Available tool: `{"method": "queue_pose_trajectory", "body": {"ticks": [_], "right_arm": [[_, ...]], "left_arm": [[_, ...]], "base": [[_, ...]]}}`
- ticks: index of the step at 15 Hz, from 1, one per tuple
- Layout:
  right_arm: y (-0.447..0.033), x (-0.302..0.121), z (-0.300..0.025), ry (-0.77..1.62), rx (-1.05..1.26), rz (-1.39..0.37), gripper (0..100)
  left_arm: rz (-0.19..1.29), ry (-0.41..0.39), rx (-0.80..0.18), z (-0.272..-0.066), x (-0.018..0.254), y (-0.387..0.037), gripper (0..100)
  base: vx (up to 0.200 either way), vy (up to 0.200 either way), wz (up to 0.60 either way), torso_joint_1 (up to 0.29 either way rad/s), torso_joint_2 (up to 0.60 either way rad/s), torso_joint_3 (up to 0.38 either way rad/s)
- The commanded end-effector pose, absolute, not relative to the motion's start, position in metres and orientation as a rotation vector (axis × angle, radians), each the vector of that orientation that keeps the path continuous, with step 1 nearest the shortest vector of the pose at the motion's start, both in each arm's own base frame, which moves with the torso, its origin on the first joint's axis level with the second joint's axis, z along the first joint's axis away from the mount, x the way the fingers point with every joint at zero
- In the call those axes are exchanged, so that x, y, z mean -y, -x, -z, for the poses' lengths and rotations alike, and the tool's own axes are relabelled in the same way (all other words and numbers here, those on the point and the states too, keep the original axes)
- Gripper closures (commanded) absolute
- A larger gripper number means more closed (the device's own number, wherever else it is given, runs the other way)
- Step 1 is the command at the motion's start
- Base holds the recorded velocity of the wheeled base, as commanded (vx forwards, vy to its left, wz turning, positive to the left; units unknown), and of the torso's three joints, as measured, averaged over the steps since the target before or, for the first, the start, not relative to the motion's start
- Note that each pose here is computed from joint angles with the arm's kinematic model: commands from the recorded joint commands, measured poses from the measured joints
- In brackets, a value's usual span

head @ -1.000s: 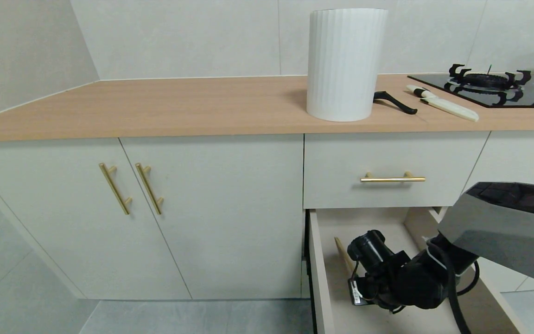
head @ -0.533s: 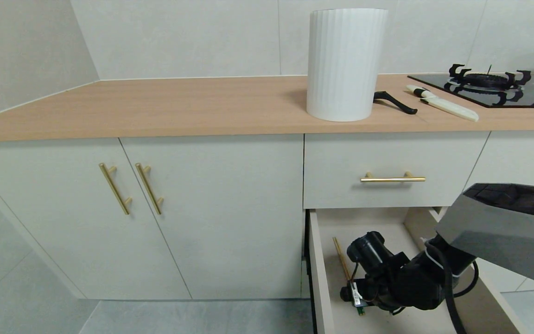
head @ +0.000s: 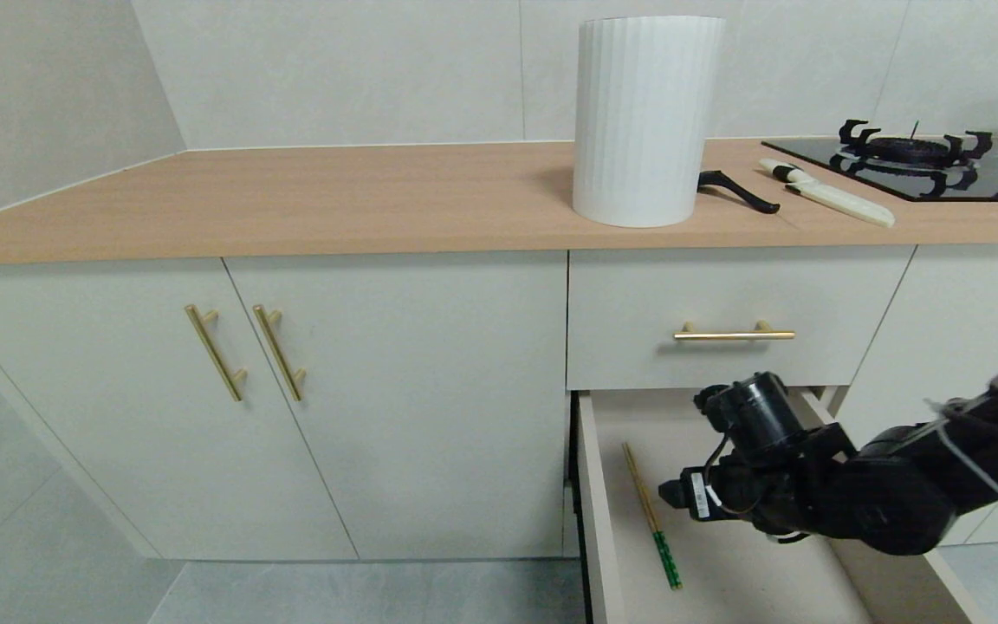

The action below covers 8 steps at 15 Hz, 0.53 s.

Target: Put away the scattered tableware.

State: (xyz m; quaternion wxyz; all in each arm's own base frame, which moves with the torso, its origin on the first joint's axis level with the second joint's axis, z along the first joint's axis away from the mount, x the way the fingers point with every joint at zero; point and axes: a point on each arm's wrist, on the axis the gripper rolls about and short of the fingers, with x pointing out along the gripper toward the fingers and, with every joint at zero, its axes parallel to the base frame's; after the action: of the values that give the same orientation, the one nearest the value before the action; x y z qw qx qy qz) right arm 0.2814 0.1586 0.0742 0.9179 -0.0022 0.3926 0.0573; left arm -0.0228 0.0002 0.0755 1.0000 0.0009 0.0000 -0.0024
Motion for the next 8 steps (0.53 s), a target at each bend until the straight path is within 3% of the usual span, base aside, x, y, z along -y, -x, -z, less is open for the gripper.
{"method": "queue_pose_trajectory", "body": {"ticks": [1,3,8], "right_arm": [[-0.264,-0.133,-0.134,-0.048,-0.638,-0.123,0],[-0.256,-0.121,-0.155,-0.039,-0.565,-0.125,0],[-0.254,-0.109,-0.167,-0.051,-0.525,-0.098,0]], "left_arm": [[0.005,-0.002,0.000,-0.075,0.000,0.023,0],[0.005,-0.002,0.000,-0.075,0.000,0.023,0],[0.005,-0.002,0.000,-0.075,0.000,0.023,0]], "base": [[0.000,0.000,0.00,0.000,0.00,0.000],[0.000,0.000,0.00,0.000,0.00,0.000],[0.000,0.000,0.00,0.000,0.00,0.000]]}}
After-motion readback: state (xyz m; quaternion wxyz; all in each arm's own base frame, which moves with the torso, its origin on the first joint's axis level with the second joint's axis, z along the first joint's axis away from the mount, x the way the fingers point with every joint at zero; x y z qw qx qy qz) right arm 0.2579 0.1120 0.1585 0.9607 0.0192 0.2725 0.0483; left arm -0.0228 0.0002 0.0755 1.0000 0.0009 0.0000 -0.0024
